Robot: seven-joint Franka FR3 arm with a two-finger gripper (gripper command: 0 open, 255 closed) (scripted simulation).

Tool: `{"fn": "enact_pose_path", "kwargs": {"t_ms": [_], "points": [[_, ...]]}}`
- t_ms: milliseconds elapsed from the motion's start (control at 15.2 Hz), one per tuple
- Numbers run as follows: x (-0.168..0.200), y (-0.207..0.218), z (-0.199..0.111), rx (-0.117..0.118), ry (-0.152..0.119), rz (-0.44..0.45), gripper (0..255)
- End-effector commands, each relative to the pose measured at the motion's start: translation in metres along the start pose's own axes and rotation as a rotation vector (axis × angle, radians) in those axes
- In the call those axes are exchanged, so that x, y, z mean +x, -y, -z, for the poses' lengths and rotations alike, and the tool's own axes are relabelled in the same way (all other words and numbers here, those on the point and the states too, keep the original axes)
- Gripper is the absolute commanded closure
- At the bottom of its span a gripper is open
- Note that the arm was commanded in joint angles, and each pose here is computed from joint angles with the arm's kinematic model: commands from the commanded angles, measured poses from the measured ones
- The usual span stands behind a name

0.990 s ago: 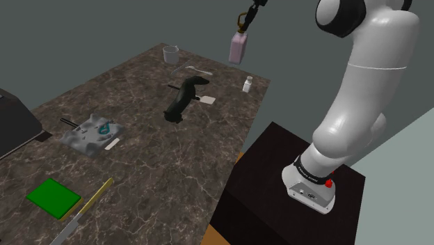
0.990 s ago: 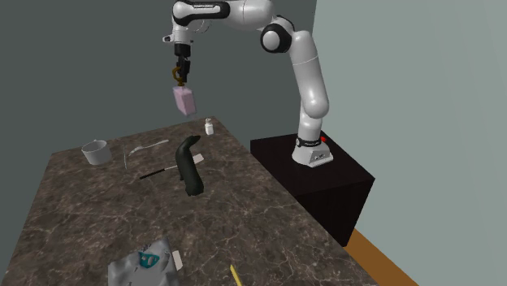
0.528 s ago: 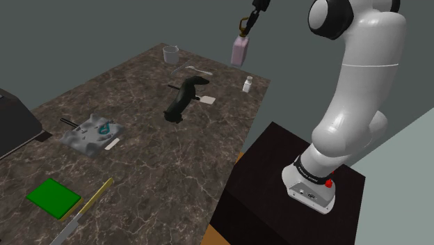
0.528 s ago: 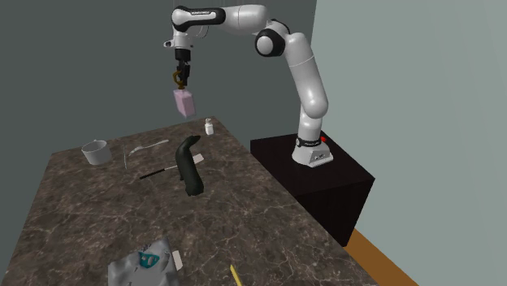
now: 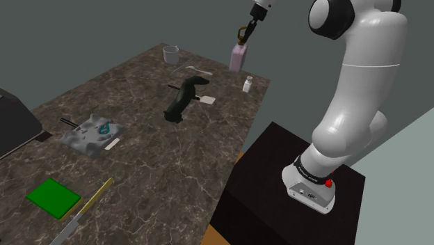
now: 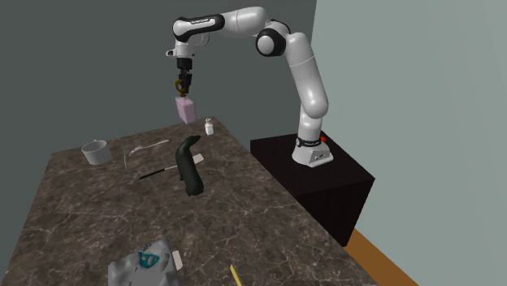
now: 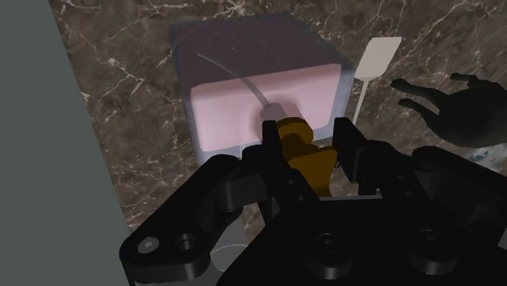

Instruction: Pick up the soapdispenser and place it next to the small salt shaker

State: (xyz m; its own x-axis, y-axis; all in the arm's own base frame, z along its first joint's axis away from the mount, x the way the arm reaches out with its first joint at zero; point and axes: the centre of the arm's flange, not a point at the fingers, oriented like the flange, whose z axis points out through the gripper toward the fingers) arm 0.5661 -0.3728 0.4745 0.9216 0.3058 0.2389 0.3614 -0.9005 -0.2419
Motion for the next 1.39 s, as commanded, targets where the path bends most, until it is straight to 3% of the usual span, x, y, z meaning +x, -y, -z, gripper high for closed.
{"fn": "enact_pose_path", "kwargs": {"t_ms": [0,990,1320], "points": [[-0.002,-0.003,-0.01,-0.001,-0.001,0.0,255],[-0.021,-0.022,-0.085,-0.001,-0.001,0.0,255],[-0.021,-0.022,-0.085,-0.001,-0.001,0.0,255]]}}
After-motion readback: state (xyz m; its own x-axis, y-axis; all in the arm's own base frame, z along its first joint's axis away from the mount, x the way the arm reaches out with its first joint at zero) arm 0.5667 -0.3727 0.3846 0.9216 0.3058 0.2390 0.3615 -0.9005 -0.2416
